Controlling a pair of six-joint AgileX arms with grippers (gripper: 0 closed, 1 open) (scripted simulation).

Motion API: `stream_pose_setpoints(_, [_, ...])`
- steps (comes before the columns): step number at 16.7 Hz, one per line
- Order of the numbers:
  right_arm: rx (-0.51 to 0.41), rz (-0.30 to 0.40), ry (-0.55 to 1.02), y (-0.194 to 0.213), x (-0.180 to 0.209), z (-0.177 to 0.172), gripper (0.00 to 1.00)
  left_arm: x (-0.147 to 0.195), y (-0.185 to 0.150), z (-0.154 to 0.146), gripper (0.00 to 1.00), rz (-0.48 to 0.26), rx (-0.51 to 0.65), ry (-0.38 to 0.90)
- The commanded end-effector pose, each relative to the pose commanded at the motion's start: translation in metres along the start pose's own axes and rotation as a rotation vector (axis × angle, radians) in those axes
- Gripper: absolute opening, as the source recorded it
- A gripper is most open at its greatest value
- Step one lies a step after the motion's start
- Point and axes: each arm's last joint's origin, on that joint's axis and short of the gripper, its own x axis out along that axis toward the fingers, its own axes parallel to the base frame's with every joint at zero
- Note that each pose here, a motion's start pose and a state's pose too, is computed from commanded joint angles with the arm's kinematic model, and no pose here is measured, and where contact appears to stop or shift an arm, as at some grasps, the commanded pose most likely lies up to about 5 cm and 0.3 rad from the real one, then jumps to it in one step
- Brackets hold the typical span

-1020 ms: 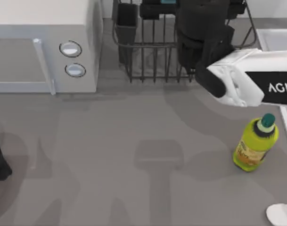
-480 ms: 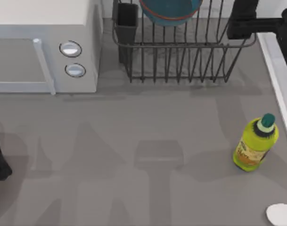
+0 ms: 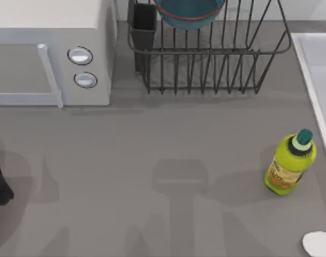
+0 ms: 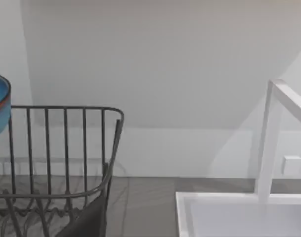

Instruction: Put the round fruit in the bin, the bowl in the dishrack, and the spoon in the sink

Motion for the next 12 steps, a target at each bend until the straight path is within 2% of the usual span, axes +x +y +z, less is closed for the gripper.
stream_pose_setpoints(6, [0.005, 0.012, 0.013, -0.024, -0.030, -0.058, 1.00, 0.000, 0.000, 0.000, 1.00, 0.000, 0.000, 0.000])
stream_pose_setpoints(12, [0.008, -0.007, 0.017, -0.029, -0.033, -0.071, 1.00, 0.000, 0.000, 0.000, 1.00, 0.000, 0.000, 0.000])
